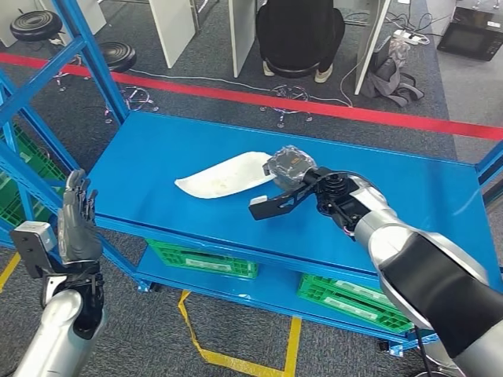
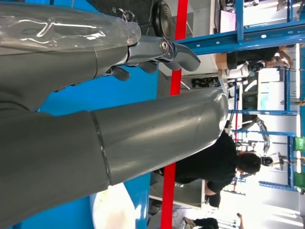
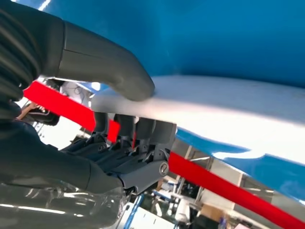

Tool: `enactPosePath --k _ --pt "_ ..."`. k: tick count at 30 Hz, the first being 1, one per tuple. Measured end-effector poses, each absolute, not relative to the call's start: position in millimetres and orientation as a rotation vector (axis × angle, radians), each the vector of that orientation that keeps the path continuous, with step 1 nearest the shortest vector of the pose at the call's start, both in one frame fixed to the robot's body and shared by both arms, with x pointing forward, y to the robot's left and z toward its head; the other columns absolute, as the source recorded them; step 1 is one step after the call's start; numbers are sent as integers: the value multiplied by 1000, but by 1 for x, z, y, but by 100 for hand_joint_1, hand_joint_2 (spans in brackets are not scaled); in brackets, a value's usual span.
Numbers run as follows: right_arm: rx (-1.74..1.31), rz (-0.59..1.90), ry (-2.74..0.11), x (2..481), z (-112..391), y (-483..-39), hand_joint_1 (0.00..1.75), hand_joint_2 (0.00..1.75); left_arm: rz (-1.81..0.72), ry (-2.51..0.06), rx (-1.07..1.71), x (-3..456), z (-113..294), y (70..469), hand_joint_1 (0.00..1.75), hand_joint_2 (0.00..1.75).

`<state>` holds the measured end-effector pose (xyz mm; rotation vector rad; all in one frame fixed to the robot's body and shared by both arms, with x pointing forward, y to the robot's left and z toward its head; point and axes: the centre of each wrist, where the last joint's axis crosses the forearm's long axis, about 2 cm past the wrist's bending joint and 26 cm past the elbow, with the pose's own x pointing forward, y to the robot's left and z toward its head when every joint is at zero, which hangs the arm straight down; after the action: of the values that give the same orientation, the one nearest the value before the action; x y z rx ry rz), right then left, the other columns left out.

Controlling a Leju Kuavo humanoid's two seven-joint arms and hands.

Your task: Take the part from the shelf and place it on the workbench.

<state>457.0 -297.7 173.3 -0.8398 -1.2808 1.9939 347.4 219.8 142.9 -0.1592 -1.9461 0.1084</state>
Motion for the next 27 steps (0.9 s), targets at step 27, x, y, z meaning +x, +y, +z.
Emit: enactPosePath --k 27 --pt "-842 1975 -1306 458 175 -300 175 175 115 -1935 -148 346 140 220 0 0"
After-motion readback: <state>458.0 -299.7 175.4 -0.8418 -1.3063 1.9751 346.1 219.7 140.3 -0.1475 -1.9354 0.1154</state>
